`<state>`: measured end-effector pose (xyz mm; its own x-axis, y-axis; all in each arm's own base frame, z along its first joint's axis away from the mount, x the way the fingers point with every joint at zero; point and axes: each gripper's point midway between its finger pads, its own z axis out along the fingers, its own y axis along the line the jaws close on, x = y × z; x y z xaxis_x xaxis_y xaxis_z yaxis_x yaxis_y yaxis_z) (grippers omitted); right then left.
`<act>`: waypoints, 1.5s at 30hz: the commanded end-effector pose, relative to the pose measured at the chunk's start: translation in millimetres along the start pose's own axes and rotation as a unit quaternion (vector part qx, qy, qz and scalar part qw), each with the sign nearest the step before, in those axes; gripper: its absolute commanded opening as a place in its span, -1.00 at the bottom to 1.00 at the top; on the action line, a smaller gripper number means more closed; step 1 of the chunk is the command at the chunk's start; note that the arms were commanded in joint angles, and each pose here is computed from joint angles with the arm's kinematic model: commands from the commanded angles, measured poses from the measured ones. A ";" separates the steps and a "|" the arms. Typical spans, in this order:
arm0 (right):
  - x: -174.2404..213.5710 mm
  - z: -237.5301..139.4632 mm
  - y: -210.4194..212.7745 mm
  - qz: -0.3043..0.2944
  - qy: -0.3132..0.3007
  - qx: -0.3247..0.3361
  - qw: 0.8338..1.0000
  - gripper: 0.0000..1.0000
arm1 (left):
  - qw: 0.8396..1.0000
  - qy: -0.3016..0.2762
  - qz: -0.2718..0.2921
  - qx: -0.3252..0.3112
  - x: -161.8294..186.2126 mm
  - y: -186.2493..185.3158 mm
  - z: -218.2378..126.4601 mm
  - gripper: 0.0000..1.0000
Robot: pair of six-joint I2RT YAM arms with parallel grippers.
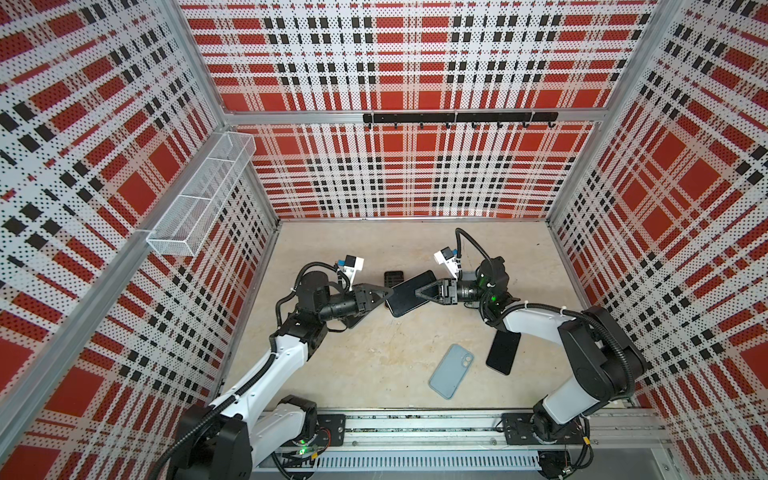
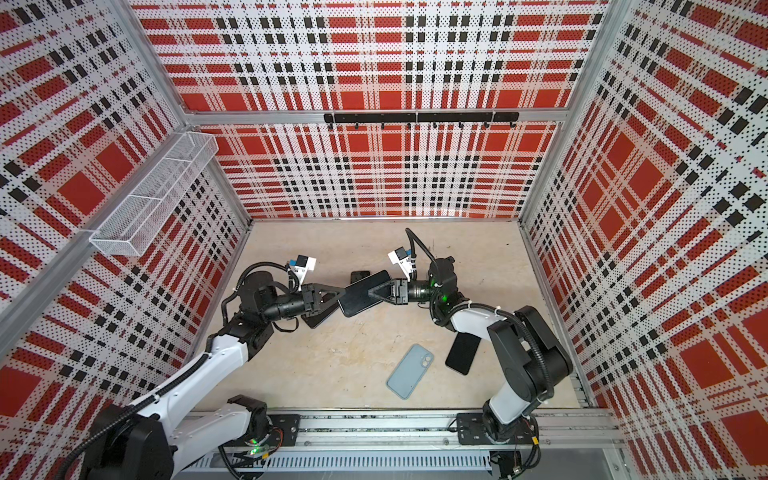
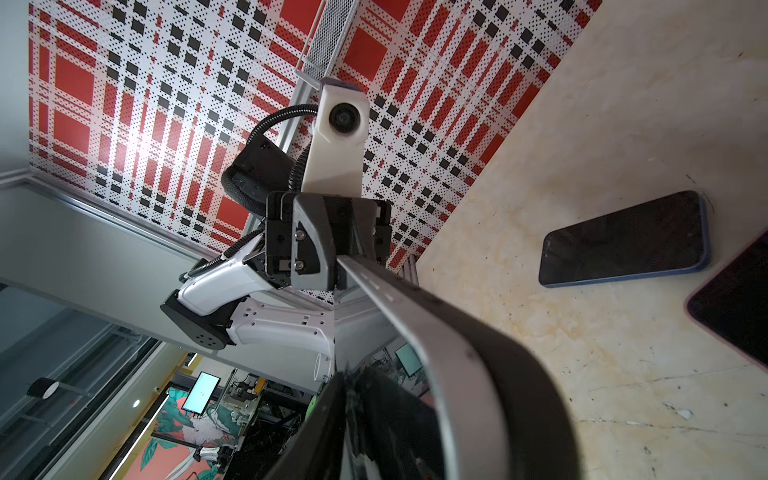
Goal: Put the phone into the phone case
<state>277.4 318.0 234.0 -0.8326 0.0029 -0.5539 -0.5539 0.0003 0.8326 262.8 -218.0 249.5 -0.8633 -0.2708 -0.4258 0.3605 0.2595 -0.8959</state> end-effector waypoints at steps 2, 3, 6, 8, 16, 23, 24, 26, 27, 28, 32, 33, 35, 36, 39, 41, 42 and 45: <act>-30.7 -6.5 26.9 -0.074 -0.041 -0.017 0.996 -0.15 | 1.000 0.001 0.001 0.006 0.6 -1.8 1.6 -1.00; -33.8 -9.1 27.8 -0.078 -0.049 -0.015 0.996 -0.14 | 1.000 0.001 0.001 0.005 0.6 -0.7 1.7 -1.00; -43.8 -18.9 30.2 -0.087 -0.076 -0.006 0.993 -0.10 | 1.000 0.001 0.001 0.003 1.3 0.9 2.0 -1.00; -50.6 -25.2 31.4 -0.092 -0.094 0.000 0.991 -0.09 | 1.000 0.005 0.003 0.003 3.3 1.8 3.6 -1.00; -57.5 -20.7 43.3 -0.097 -0.081 -0.039 0.991 -0.17 | 0.999 0.031 0.009 0.005 14.6 3.2 19.1 -1.00; -59.9 -20.1 45.9 -0.091 -0.086 -0.061 0.990 -0.19 | 0.999 0.038 0.006 0.002 17.4 8.3 25.0 -1.00; -61.5 -20.4 44.3 -0.091 -0.089 -0.056 0.990 -0.21 | 0.999 0.038 0.005 0.001 17.5 9.2 25.4 -1.00; -63.5 -20.3 41.3 -0.091 -0.093 -0.046 0.990 -0.28 | 0.999 0.038 0.006 0.000 18.0 9.7 26.3 -1.00; -64.1 -19.9 37.0 -0.088 -0.093 -0.035 0.991 -0.35 | 0.999 0.038 0.006 -0.001 18.1 10.2 26.5 -1.00; -64.3 -20.0 34.0 -0.090 -0.094 -0.025 0.991 -0.39 | 0.999 0.037 0.006 -0.001 17.7 10.0 26.9 -1.00; -62.8 -20.9 21.7 -0.089 -0.092 0.020 0.992 -0.62 | 0.999 0.035 0.006 -0.003 16.7 10.9 27.8 -1.00; -62.5 -21.4 21.3 -0.091 -0.092 0.027 0.991 -0.66 | 0.999 0.035 0.006 -0.004 16.3 11.0 27.9 -1.00; -62.4 -22.7 20.6 -0.094 -0.093 0.037 0.991 -0.78 | 0.999 0.035 0.006 -0.004 16.1 11.5 28.7 -1.00; -62.3 -23.4 20.9 -0.095 -0.094 0.040 0.990 -0.85 | 0.999 0.035 0.007 -0.005 15.6 11.5 29.0 -1.00; -63.4 -24.2 22.8 -0.097 -0.097 0.042 0.990 -0.95 | 0.999 0.033 0.004 -0.009 14.8 14.1 30.2 -1.00; -63.6 -24.0 23.4 -0.095 -0.096 0.040 0.990 -0.98 | 0.999 0.032 0.005 -0.007 14.1 12.6 30.2 -0.88; -64.0 -23.5 24.4 -0.094 -0.095 0.037 0.990 -0.99 | 1.000 0.030 0.007 -0.005 12.7 10.3 29.9 -0.77; -64.1 -21.1 33.0 -0.095 -0.082 0.013 0.992 -1.00 | 1.000 0.024 0.020 0.005 8.8 0.8 27.7 -0.41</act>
<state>316.1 291.7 262.1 -0.8034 0.1508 -0.5760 -0.5685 0.0933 0.8174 261.6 -244.1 228.0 -0.8766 -0.1946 -0.4401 0.3854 0.2637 -0.8842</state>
